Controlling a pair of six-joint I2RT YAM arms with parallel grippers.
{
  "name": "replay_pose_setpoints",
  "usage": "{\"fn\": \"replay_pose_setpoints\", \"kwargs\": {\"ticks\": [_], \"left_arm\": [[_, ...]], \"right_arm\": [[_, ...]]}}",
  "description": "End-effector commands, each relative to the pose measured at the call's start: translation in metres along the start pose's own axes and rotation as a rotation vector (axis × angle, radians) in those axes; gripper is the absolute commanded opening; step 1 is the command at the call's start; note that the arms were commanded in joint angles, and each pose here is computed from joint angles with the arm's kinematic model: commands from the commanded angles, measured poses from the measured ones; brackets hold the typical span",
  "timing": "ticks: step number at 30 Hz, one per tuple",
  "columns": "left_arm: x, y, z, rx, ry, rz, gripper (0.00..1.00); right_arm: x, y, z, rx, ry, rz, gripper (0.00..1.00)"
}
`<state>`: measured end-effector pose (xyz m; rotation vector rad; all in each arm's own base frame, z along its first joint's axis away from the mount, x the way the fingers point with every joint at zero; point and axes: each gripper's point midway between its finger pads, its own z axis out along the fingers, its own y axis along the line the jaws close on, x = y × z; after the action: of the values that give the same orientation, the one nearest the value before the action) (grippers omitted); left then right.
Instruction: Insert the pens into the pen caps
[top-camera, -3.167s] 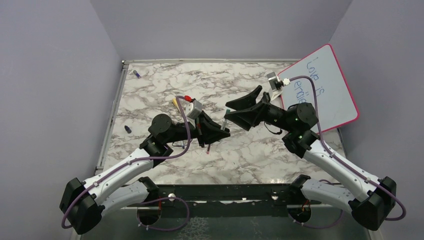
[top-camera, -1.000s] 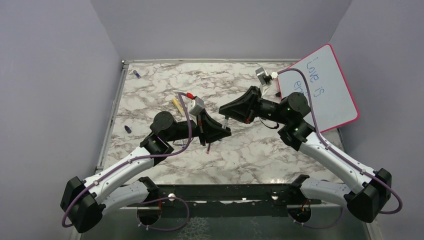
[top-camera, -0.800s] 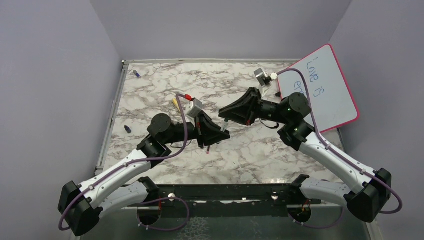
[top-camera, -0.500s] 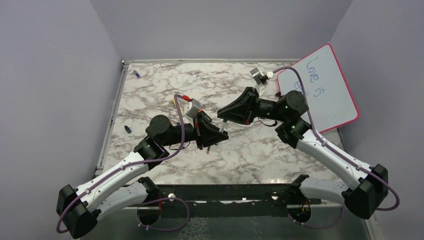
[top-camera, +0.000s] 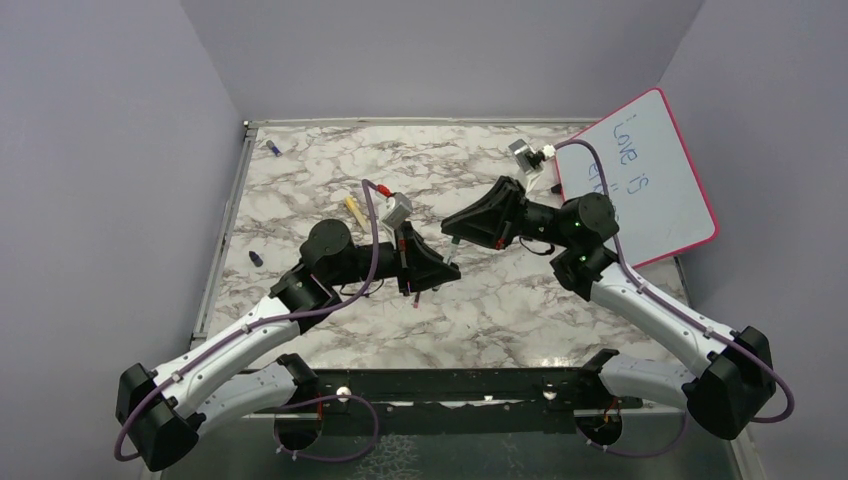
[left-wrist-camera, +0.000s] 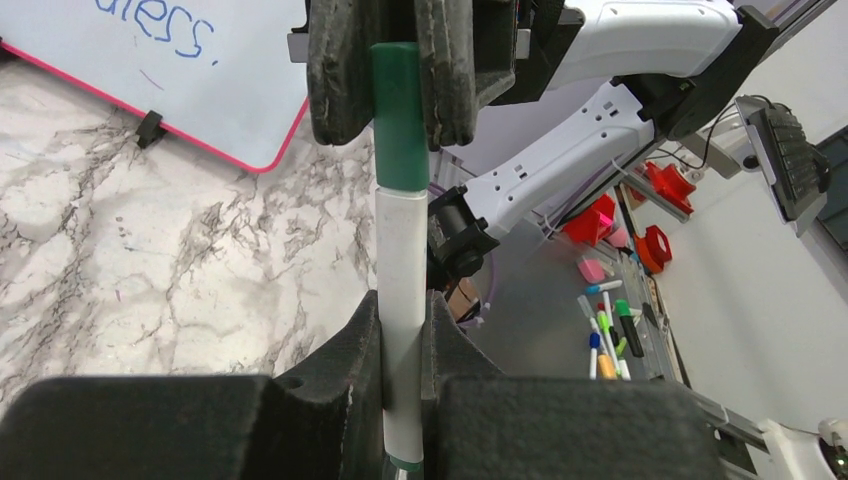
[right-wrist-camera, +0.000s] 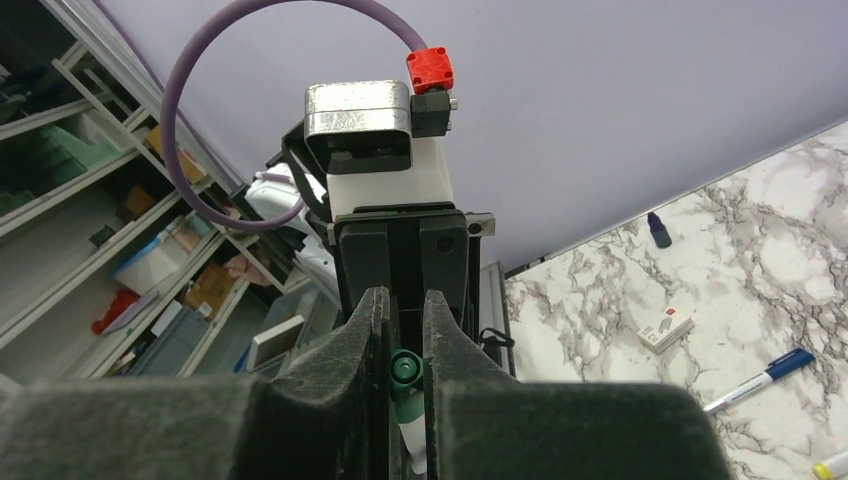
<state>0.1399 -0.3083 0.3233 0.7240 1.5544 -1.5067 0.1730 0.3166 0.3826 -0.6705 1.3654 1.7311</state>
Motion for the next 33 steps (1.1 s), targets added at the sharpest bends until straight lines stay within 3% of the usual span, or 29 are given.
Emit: {"fn": "replay_pose_setpoints", "kwargs": {"ticks": [1,21,33], "left_arm": [[-0.130,-0.024,-0.009,-0.038,-0.412,0.201,0.00],[-0.168,-0.017,-0.015,-0.096,-0.587,0.218,0.00],[-0.174,-0.017,-0.027,-0.072,-0.577,0.232,0.00]], "right_arm": [[0.078,0.020,-0.022,-0.110,0.299,0.257,0.01],[0.090,0.016,-0.026,-0.086,0.243,0.253,0.01],[0.094,0.051,-0.038,-0.230,0.448,0.280,0.01]]}}
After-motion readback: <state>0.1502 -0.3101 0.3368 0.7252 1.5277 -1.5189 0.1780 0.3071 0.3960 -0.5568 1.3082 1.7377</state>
